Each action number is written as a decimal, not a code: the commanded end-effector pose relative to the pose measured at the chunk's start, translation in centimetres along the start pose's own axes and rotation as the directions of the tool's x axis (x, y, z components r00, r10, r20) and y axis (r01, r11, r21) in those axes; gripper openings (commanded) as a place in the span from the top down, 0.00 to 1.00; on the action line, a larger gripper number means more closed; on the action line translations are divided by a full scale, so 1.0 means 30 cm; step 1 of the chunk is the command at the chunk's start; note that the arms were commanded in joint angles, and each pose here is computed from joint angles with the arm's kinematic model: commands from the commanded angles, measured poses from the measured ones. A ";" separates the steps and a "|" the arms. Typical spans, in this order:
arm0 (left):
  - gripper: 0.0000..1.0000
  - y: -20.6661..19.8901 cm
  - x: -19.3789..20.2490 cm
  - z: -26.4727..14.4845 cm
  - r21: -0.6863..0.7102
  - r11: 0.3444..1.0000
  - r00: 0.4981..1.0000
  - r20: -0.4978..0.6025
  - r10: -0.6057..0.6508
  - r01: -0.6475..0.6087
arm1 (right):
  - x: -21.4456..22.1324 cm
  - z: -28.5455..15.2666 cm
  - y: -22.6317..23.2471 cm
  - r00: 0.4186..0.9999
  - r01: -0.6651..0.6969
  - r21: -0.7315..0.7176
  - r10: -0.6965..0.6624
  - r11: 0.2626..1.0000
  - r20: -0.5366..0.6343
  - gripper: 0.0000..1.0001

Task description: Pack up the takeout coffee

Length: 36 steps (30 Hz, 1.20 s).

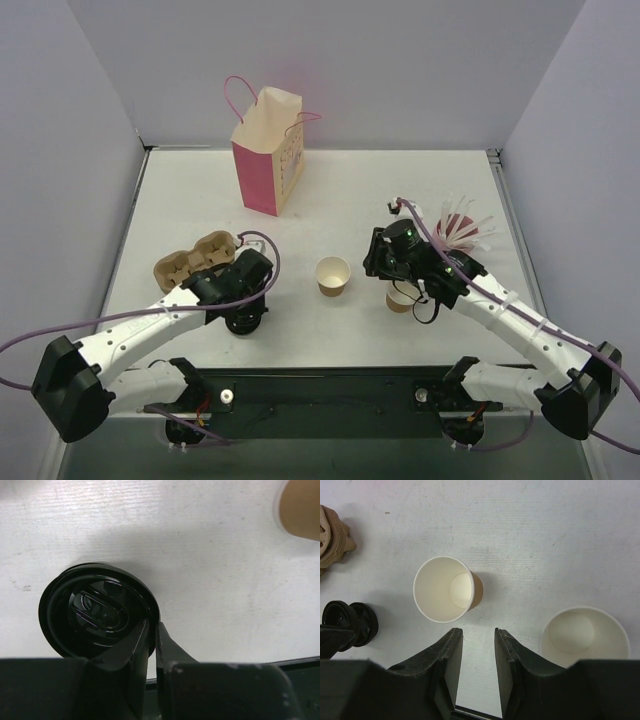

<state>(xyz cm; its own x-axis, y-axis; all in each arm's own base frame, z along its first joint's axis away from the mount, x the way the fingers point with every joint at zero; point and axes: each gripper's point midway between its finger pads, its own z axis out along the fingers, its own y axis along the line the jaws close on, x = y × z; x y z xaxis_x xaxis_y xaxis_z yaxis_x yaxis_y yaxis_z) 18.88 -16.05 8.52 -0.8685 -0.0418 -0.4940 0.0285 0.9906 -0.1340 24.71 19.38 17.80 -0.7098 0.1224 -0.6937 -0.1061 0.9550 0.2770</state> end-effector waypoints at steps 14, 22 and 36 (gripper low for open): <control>0.83 -0.380 -0.153 -0.476 0.759 0.644 0.973 0.208 -0.102 -0.095 | -0.051 -0.225 0.310 0.959 0.040 -0.694 0.168 0.719 0.229 0.66; 0.83 -0.463 -0.212 -0.794 0.925 0.315 0.936 0.285 -0.205 -0.212 | -0.067 -0.381 0.386 0.918 0.159 -0.856 0.246 0.492 0.312 0.62; 0.83 -0.494 -0.173 -0.921 0.967 0.067 0.944 0.253 -0.211 -0.244 | -0.068 -0.484 0.437 0.888 0.276 -0.905 0.274 0.325 0.369 0.58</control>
<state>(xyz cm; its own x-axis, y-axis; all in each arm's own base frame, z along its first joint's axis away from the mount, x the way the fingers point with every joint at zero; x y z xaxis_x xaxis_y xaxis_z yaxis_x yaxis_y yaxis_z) 10.42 -27.15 34.23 -0.7211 -0.2499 -0.6462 0.6527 0.0678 -0.7546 16.33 27.86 28.50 -0.5157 0.4065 -0.7542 -0.7541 0.2025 0.6248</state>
